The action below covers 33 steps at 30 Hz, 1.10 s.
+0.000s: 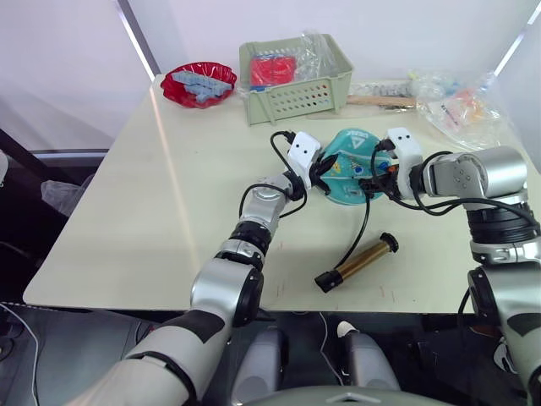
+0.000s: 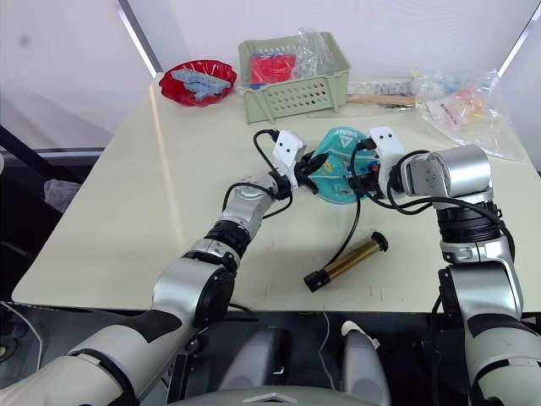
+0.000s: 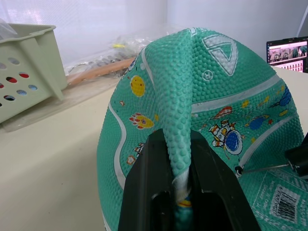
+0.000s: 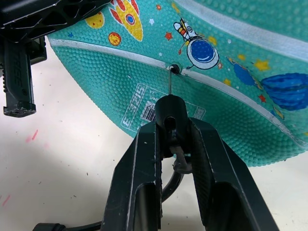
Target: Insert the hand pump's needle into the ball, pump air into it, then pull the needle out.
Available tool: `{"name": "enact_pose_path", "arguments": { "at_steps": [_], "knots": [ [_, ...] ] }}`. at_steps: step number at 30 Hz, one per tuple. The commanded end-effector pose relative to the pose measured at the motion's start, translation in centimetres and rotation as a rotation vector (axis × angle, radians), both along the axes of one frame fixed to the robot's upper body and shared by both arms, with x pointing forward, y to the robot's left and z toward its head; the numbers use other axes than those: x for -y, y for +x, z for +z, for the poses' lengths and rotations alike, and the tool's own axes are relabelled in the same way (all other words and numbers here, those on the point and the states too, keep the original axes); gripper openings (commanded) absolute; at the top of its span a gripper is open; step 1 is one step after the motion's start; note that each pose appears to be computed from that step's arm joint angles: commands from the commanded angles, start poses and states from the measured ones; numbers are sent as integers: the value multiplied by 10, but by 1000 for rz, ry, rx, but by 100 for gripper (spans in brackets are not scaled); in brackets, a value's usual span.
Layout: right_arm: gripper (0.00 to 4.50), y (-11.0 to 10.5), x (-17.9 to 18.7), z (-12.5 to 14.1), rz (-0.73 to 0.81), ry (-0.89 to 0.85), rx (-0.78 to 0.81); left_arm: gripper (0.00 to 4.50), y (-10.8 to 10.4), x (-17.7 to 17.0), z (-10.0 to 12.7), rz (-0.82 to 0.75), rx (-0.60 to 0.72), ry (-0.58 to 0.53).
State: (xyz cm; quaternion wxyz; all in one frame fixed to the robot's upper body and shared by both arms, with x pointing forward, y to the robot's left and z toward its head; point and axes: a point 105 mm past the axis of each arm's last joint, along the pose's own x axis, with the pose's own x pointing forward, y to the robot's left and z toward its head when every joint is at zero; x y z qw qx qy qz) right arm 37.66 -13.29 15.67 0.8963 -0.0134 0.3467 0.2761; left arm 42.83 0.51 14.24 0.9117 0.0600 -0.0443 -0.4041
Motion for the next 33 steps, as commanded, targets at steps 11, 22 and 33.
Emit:
{"name": "enact_pose_path", "arguments": {
  "at_steps": [11, 22, 33],
  "knots": [
    [31, 4, 7, 12, -27, 13, 54, 2, -8, 9, -23, -30, -72, 27],
    [31, 5, 9, 4, -54, 0, 28, 2, -9, 9, -24, -32, -73, 27],
    [31, 9, 15, 0, -96, -9, 7, 2, -8, 9, -23, -32, -72, 28]
  ]
}}
